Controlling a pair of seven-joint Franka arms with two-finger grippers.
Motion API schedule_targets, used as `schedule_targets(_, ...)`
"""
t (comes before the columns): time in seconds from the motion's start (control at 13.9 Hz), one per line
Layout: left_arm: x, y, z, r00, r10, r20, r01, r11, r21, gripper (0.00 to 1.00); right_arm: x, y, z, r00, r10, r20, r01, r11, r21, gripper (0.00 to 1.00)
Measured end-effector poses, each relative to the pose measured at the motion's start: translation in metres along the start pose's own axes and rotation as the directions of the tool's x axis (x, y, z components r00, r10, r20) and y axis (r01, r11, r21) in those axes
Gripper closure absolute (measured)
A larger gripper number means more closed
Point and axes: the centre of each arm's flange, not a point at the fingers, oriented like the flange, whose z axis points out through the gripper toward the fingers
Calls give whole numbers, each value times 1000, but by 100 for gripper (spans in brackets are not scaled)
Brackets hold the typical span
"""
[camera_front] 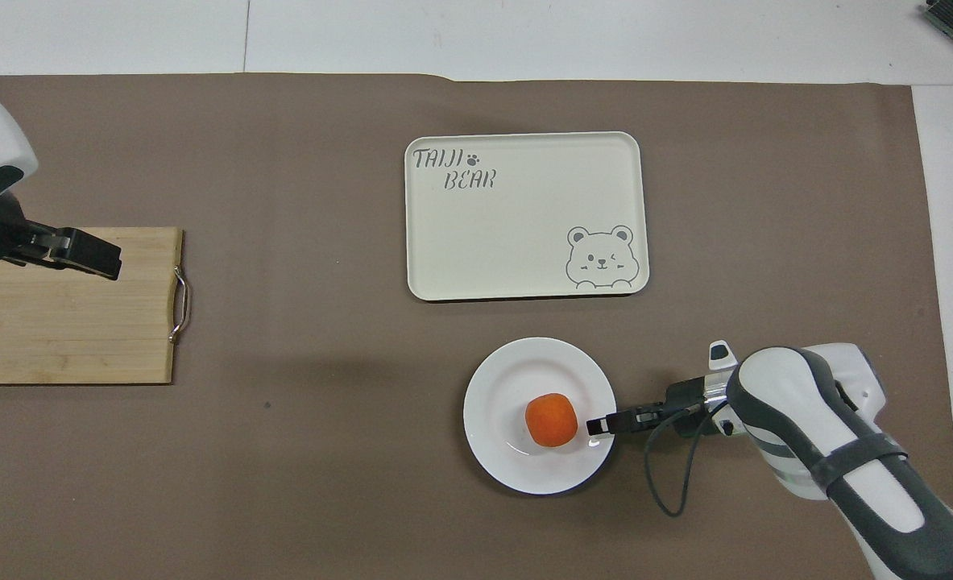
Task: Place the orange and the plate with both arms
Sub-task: 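Grip the plate rim with the right gripper and slide it onto the tray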
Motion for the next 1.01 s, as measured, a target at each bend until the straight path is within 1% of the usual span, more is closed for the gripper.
schedule_targets(0.14,0,0,0,1000,0,0,0,1000,0,0,0,0,0,1000,4,-4,-4,1000,3,89)
schedule_targets(0.22,0,0,0,1000,0,0,0,1000,0,0,1,-2,-1,1000,8,-13,-8,1000,19,95)
schedule_targets(0.58,0,0,0,1000,0,0,0,1000,0,0,6,-9,-3,998,10,-58,-5,996,85,95)
schedule_targets(0.86,0,0,0,1000,0,0,0,1000,0,0,15,-21,-8,997,10,-73,0,989,145,95)
schedule_targets(1.01,0,0,0,1000,0,0,0,1000,0,0,26,-25,-15,996,16,-82,-2,987,158,95)
